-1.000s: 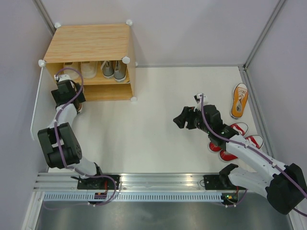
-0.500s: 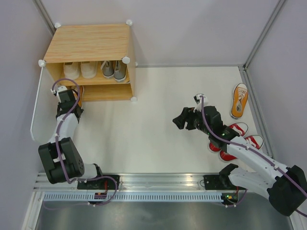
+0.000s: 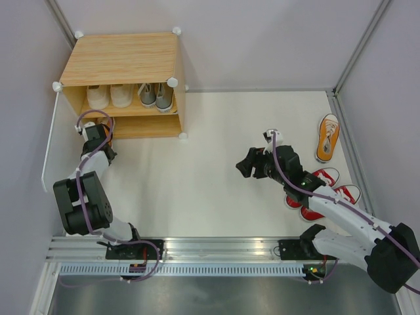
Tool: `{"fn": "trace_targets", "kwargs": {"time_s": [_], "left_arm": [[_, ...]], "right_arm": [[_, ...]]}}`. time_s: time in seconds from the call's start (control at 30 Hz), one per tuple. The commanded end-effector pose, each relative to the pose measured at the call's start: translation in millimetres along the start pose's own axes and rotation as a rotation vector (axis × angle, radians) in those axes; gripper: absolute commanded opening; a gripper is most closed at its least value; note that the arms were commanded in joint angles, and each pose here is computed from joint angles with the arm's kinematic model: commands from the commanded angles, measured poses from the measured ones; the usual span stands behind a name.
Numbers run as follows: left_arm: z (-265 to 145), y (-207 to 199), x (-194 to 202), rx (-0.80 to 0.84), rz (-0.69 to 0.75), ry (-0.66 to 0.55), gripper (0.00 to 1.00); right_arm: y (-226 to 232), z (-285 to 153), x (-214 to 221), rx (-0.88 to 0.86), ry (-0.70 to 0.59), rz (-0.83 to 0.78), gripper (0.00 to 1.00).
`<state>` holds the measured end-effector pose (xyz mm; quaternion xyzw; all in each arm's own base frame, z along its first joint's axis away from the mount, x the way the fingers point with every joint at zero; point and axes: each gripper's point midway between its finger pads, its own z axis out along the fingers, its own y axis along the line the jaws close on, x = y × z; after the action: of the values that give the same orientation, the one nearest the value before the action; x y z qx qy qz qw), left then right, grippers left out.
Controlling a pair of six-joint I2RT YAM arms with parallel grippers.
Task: Place and organize the shoes in the shoe cabinet
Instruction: Place the shoe in the shoe cabinet.
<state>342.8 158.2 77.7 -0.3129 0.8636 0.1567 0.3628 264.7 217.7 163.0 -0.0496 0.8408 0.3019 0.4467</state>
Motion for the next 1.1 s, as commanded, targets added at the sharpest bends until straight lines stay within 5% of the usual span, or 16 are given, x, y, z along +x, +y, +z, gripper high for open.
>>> {"fn": "trace_targets", "kwargs": {"time_s": [0.0, 0.63, 1.07], "left_arm": [[13.0, 2.8, -18.4, -0.040, -0.002, -0.067, 0.20], [56.3, -19.7, -64.8, -0.052, 0.011, -0.069, 0.12], [75.8, -44.1, -76.7, 0.022, -0.003, -0.055, 0.17]], "right_arm": [[-1.1, 2.6, -4.5, 0.015, -0.015, -0.025, 0.73], [-13.2, 13.0, -2.5, 0.075, -0.004, -0.036, 0.73], [-17.9, 19.1, 2.3, 0.095, 0.017, -0.041, 0.73]]}}
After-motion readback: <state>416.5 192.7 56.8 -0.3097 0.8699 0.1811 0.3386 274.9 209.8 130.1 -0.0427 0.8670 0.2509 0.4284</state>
